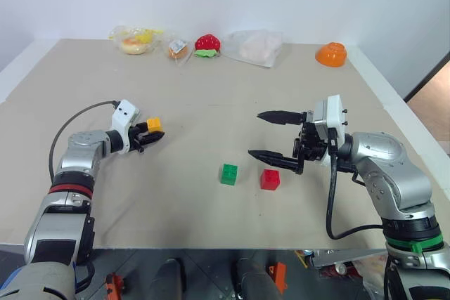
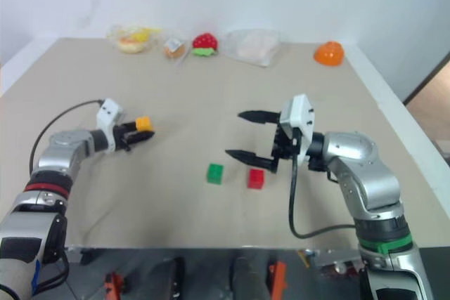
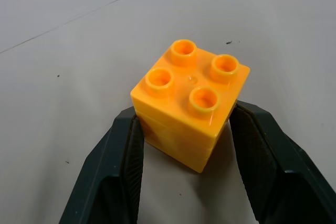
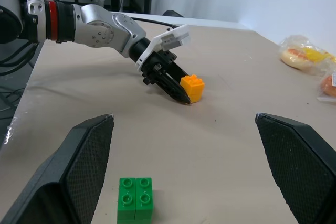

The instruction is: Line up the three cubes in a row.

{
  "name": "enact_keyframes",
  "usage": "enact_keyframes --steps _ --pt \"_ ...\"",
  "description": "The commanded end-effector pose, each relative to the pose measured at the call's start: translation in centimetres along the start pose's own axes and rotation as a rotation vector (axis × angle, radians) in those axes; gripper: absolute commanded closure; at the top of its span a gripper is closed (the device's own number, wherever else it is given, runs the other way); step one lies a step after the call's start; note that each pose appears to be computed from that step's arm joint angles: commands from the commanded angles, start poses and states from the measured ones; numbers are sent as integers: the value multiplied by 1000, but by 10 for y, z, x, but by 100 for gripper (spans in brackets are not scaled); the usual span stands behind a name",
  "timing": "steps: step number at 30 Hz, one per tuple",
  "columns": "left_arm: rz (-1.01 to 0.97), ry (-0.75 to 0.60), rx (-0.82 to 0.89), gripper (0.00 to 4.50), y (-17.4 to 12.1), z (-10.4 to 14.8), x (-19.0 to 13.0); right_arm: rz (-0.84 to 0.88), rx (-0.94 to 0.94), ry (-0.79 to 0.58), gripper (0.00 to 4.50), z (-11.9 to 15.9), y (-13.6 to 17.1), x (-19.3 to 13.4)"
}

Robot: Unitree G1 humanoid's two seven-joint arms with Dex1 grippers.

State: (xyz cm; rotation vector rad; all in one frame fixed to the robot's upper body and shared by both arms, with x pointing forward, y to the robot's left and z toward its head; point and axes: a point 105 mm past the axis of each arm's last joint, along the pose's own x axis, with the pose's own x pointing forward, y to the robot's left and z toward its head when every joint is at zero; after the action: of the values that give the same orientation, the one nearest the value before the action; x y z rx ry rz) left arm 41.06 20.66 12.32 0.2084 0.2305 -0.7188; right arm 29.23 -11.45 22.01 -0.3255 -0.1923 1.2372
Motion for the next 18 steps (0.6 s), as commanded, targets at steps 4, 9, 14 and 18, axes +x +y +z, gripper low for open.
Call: enact_keyframes --steps 4,9,14,18 --pt "-266 -228 146 262 -34 64 -8 17 -47 -12 0 12 0 -3" --pt "-501 -113 324 262 -68 39 -20 77 -32 4 0 14 12 -10" --pt "-628 -103 325 262 -91 32 -24 111 0 41 0 13 24 -24" --pt "-650 -109 329 262 -101 30 -18 103 18 43 0 17 25 -33"
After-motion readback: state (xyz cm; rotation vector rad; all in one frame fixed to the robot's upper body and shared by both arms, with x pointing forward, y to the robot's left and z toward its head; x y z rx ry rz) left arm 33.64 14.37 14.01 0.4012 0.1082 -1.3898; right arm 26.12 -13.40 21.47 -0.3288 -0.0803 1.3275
